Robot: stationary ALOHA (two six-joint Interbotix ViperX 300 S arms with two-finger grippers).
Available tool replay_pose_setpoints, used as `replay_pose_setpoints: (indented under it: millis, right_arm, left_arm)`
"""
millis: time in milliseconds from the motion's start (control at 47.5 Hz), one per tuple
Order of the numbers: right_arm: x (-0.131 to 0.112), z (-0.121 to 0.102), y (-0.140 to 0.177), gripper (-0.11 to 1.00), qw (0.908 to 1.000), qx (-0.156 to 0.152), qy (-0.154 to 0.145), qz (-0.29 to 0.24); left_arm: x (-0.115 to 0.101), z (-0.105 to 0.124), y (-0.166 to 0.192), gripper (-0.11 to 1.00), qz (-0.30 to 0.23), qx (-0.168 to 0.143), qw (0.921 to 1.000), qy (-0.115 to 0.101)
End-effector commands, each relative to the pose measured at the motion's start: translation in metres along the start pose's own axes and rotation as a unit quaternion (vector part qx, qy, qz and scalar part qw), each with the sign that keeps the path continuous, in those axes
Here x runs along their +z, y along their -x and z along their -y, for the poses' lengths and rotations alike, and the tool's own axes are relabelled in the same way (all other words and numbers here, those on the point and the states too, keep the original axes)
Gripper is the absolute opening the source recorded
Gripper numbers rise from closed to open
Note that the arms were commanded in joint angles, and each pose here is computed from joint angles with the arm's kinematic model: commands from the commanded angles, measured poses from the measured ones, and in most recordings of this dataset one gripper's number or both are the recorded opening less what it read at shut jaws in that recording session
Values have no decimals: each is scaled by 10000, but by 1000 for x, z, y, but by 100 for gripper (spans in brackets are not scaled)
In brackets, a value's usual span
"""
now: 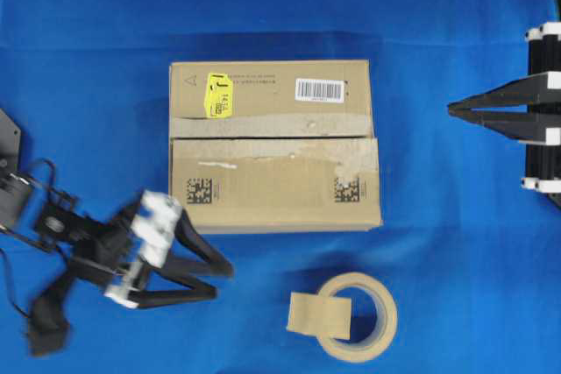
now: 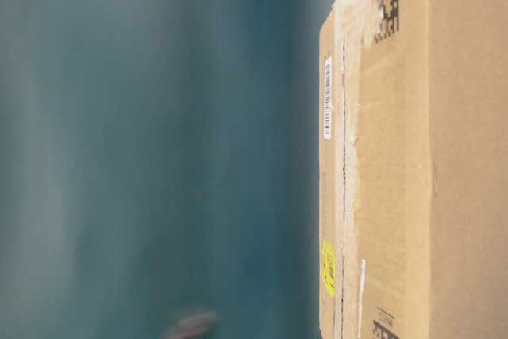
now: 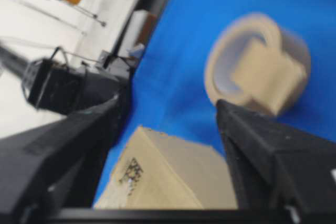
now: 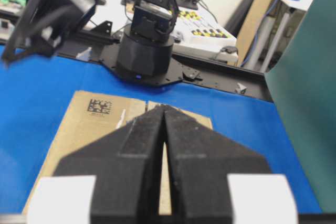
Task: Apply tape along the seams of the closed cardboard box to seal it securely.
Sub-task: 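Move the left gripper down to the loose tab of the tape roll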
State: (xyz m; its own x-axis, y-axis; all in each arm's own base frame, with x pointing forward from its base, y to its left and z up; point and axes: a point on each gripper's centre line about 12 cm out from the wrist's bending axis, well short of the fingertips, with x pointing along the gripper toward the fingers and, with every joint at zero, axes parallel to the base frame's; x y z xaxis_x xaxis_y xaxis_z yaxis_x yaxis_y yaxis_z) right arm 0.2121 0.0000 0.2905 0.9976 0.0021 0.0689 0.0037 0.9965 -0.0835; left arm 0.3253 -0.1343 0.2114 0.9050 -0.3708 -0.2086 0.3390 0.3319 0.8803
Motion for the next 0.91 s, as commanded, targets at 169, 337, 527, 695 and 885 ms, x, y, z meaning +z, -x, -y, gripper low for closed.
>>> replay_pose_setpoints:
  millis: [169,337,527,695,885]
  right_arm:
    - [3,0,-6,0,9999,30,109,2]
    - [0,-1,-8,0,9998,66,202,-42]
    - [0,-3,-8,0,9995,114,302,-46]
    - [-3,-5,-8,0,9993,174,320,-101]
    - [-6,-6,-11,0,9992,190,303,-169]
  left_arm:
    - [-4,12,-45,62,-142,-373,9947,-951]
    - [-11,26,-76,62,-280,-755,9916,-1008]
    - [-21,40,-102,61,-398,-988,9890,-1024]
    - [-30,48,-112,61,-480,-1072,9877,-1029]
    - [-32,50,-119,60,-483,-1087,9873,-1055]
